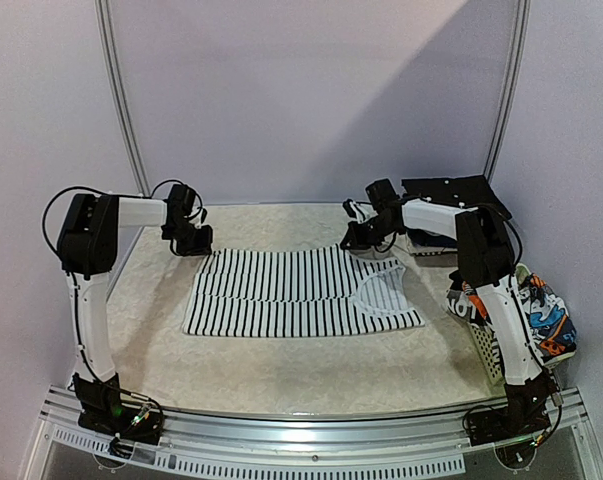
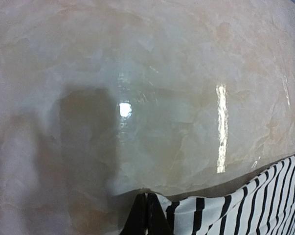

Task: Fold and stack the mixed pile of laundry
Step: Pick up the 1/3-folded tank top from the center of the board, then fold the 1/3-folded tank top at the center of the board.

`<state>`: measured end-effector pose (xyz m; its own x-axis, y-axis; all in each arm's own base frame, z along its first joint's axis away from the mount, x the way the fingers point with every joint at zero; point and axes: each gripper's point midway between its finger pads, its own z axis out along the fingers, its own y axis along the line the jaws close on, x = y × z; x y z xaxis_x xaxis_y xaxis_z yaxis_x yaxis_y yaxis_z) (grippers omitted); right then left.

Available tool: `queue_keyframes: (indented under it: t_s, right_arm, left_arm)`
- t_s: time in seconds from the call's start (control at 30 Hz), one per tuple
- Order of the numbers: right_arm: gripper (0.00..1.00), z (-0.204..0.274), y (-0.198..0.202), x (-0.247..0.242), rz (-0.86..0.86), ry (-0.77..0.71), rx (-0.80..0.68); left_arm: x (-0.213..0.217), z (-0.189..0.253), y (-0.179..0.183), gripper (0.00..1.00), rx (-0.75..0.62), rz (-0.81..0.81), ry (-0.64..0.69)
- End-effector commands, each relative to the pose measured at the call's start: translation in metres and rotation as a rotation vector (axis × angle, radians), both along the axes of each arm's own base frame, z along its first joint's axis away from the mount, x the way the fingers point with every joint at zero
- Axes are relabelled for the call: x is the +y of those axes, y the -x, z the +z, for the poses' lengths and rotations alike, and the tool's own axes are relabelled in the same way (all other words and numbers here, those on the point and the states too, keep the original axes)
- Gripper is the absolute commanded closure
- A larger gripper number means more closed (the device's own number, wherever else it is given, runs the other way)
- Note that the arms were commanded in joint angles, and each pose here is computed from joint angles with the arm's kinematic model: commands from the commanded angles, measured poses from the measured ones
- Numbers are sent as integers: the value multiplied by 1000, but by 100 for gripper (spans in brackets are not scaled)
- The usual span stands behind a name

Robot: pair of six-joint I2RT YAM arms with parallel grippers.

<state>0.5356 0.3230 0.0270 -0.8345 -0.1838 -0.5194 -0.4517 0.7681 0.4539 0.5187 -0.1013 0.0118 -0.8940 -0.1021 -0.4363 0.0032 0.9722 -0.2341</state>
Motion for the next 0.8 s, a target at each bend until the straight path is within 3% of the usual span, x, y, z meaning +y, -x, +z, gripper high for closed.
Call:
queue_keyframes:
  t_s: [0.0, 0.77]
  right_arm:
    - [100, 22, 2, -5, -1, 15, -35]
    - [100, 47, 46, -6, 49, 84, -52]
  left_arm:
    - [0, 24, 1, 100, -44, 11, 36]
    - [-4, 67, 19, 100, -135, -72, 43]
